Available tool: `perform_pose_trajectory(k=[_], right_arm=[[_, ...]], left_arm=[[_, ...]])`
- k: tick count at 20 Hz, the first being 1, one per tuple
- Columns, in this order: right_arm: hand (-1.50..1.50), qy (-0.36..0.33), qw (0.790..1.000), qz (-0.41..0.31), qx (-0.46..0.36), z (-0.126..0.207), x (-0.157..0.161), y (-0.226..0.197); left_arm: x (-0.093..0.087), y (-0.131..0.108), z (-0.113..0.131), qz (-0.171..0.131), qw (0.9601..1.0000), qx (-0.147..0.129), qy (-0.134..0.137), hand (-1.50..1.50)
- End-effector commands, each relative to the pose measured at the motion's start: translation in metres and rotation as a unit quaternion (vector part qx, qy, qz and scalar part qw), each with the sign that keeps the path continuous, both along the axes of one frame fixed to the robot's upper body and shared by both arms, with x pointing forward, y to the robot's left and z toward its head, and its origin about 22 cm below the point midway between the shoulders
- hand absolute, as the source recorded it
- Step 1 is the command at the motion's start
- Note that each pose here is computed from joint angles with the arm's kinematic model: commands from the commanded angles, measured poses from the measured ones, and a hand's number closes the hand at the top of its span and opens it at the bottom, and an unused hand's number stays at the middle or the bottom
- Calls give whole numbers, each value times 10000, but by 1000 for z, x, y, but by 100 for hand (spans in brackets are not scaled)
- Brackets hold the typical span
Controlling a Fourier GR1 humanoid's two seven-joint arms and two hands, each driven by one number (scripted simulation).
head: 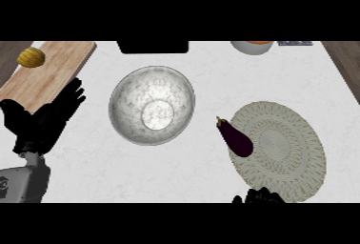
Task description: Pick the cupcake from the placemat and place it in the bowl
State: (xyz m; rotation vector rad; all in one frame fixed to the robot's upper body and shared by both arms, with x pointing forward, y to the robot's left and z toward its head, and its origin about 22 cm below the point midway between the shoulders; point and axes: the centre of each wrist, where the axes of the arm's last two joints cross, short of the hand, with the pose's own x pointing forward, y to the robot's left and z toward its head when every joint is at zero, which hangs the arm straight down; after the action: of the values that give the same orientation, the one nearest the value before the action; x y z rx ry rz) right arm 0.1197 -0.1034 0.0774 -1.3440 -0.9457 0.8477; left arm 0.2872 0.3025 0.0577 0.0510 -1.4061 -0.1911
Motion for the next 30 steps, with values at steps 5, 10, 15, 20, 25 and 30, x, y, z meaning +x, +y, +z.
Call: perform_pose_trajectory(k=[5, 10, 15, 20, 25, 30], right_arm=[[150, -137, 9978, 229, 602, 56, -27, 25], [150, -572, 9909, 442, 1132, 61, -22, 23], [150, -763, 9871, 501, 1316, 67, -15, 22], [150, -1077, 9840, 486, 1330, 75, 0, 24], [150, -1373, 9787, 303, 1496, 85, 18, 28], [150, -1364, 9802, 63, 1435, 86, 57, 36]], left_arm=[[5, -8, 5, -86, 10000, 2, -39, 0], [6, -3, 9, -103, 9999, 54, -53, 0], [11, -14, 10, -216, 9996, 0, -162, 0], [9, -20, 3, -279, 9995, -27, -126, 0], [12, -18, 15, -399, 9991, -16, -154, 0], [15, -28, 12, -496, 9987, -21, -125, 0]])
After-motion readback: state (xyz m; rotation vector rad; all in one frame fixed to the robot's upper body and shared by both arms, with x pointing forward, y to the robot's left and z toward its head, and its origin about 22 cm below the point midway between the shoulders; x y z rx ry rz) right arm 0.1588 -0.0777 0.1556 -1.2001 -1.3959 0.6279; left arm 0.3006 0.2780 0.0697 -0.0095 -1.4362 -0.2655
